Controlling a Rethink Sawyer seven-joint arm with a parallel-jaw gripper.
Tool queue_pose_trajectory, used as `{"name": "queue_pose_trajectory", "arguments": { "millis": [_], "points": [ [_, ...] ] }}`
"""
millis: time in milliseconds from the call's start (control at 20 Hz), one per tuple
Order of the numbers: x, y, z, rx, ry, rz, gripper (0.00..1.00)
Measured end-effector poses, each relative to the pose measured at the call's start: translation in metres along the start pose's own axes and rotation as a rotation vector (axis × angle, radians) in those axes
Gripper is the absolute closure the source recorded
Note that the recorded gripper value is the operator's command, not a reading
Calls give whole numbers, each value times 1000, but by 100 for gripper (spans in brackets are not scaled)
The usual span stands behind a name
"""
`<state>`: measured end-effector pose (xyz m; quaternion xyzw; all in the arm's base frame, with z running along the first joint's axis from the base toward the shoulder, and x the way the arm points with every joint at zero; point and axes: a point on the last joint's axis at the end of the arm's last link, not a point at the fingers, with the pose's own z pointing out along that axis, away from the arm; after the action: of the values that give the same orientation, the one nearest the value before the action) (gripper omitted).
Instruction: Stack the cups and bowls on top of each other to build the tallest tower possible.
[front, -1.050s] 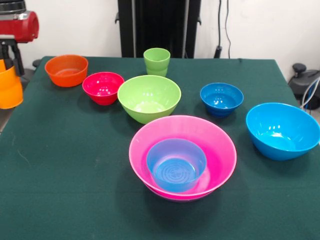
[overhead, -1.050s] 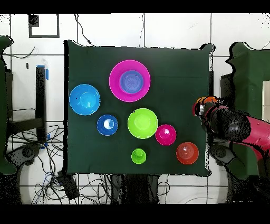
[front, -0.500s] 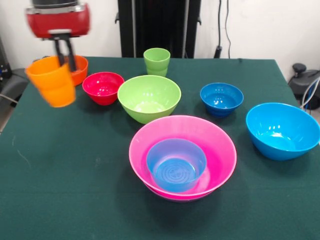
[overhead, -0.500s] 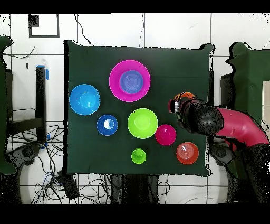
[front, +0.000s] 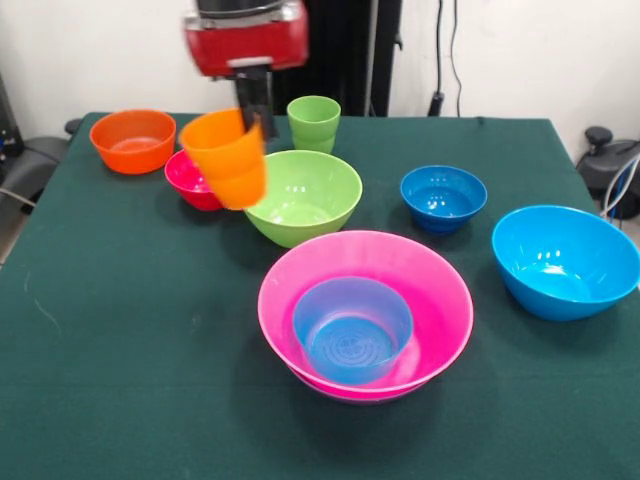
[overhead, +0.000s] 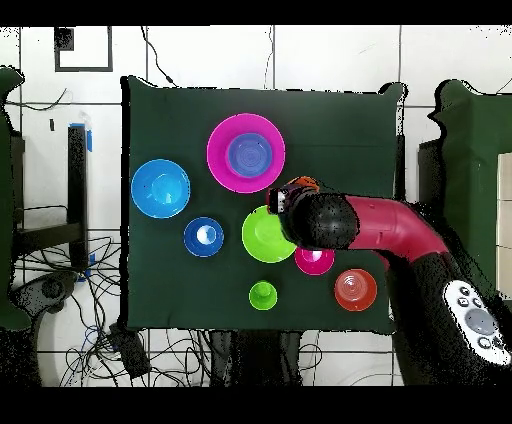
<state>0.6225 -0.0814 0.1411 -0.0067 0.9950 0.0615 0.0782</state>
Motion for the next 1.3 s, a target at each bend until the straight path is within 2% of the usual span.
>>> {"name": "queue_pose_trajectory", "arguments": {
  "millis": [250,300,400,450,600,900,1300],
  "points": [
    [-2,32,6,-3,4,40,100],
    [-3,45,9,-6,6,57,100],
    [-3,53,11,-8,7,69,100],
    [-4,66,13,-12,9,87,100],
    [-6,79,15,-14,12,100,100],
    [-21,92,20,-10,-6,100,100],
    [-53,90,27,-13,-40,116,100]
  ]
}}
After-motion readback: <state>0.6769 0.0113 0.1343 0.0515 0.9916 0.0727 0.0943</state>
